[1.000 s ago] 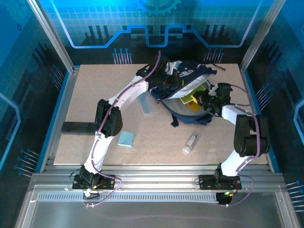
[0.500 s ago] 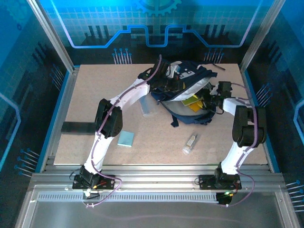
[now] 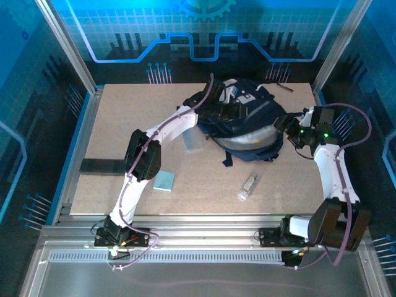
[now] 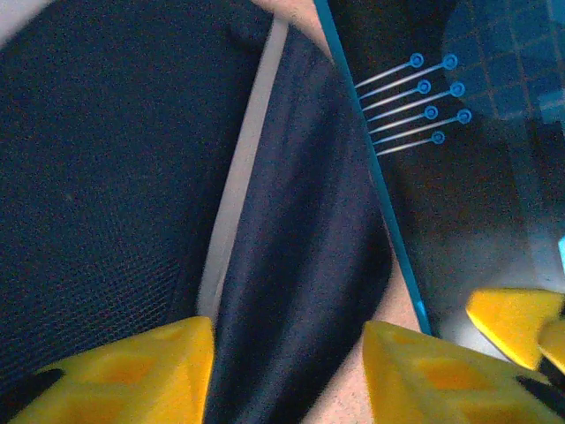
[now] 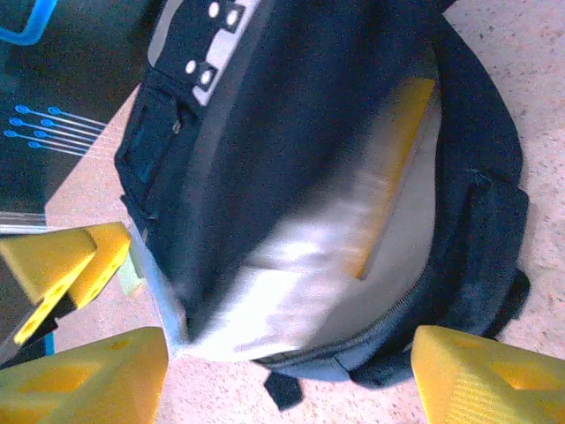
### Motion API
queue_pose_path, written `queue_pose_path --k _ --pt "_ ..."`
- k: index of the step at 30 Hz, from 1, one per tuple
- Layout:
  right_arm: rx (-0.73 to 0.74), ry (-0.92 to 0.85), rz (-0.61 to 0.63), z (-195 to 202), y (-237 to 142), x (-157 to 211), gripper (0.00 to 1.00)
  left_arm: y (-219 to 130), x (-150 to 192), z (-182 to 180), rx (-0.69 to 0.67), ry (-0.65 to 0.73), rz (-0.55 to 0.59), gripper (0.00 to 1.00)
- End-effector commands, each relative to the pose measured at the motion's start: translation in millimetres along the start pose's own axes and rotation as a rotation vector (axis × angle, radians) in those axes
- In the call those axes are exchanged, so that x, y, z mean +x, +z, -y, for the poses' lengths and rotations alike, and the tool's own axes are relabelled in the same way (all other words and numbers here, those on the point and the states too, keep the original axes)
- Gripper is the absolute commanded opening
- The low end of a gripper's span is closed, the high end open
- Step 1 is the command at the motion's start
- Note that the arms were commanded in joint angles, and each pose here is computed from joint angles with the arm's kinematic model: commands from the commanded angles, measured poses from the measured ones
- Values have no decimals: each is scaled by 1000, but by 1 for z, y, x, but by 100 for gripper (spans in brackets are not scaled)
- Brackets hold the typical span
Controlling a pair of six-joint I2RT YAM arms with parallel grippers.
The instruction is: Pack books, pencil case, and school supplies into a backpack
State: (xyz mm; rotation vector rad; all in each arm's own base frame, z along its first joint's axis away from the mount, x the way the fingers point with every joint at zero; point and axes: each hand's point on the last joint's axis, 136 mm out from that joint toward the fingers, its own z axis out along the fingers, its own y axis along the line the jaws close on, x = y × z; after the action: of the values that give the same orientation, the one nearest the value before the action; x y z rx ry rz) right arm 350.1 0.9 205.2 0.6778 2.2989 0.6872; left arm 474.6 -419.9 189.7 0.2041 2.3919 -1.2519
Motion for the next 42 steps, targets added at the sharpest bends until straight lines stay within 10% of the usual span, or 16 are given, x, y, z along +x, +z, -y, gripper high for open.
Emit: queue_pose_path --k 1,13,30,36,42 --pt "76 -39 -30 5 -8 23 74 -30 -14 11 8 3 84 54" --pt "-31 -81 -48 -55 16 60 75 -103 -7 -118 -156 -293 274 62" --pt "-40 -149 -138 -90 61 124 74 -37 10 -214 -366 -527 273 57" --pt "-36 -202 -169 -101 82 149 68 -32 9 -212 -336 -536 287 0" --pt "-42 -262 -233 -112 118 182 49 -45 0 -164 -233 -525 319 0"
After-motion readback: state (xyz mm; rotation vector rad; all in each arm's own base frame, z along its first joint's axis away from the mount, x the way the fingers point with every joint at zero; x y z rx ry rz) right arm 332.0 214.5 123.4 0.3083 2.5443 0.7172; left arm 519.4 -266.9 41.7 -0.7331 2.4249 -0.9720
